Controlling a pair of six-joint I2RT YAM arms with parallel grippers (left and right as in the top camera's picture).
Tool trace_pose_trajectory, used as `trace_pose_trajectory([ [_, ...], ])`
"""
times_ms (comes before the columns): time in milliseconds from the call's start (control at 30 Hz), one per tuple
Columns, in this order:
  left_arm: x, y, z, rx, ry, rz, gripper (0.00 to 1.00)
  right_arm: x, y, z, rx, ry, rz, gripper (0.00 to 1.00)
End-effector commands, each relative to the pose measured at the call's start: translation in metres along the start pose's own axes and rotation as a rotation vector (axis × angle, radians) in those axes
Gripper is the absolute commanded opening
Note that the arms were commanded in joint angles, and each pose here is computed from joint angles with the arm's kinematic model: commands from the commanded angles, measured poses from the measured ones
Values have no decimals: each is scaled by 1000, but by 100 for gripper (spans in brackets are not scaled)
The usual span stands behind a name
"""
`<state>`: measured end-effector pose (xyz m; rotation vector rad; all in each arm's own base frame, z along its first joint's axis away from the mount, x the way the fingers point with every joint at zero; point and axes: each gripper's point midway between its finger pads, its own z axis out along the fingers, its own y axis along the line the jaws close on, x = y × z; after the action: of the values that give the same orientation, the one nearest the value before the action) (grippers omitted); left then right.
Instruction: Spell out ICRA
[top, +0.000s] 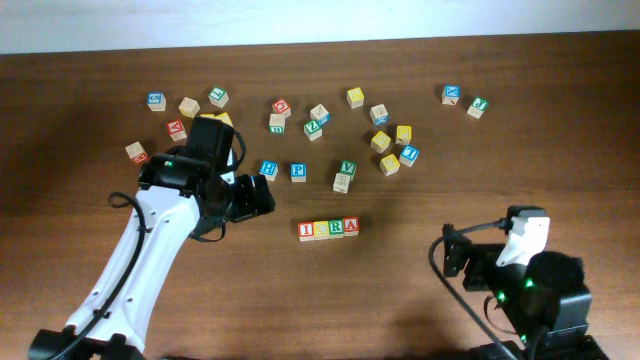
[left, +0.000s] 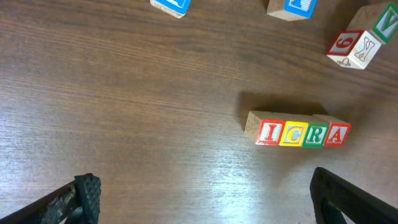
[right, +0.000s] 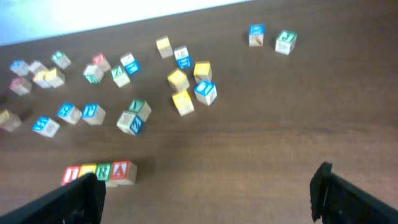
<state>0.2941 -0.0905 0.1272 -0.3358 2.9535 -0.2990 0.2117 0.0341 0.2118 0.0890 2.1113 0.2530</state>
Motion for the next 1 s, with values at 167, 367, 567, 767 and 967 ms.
trace_pose_trajectory([
  [167, -3, 0, -5, 1, -19, 9, 99, 21, -2, 24, -72, -212, -54, 98],
  [367, -3, 0, -5, 1, -19, 9, 99, 11, -1, 29, -100, -379, -62, 98],
  [567, -3, 0, -5, 2, -19, 9, 99, 5, -1, 31, -108, -484, -156, 98],
  [767, -3, 0, -5, 1, -19, 9, 99, 11, -6, 44, -106, -539, -177, 98],
  [967, -3, 0, -5, 1, -19, 9, 99, 21, -22, 51, -33, -488, -155, 98],
])
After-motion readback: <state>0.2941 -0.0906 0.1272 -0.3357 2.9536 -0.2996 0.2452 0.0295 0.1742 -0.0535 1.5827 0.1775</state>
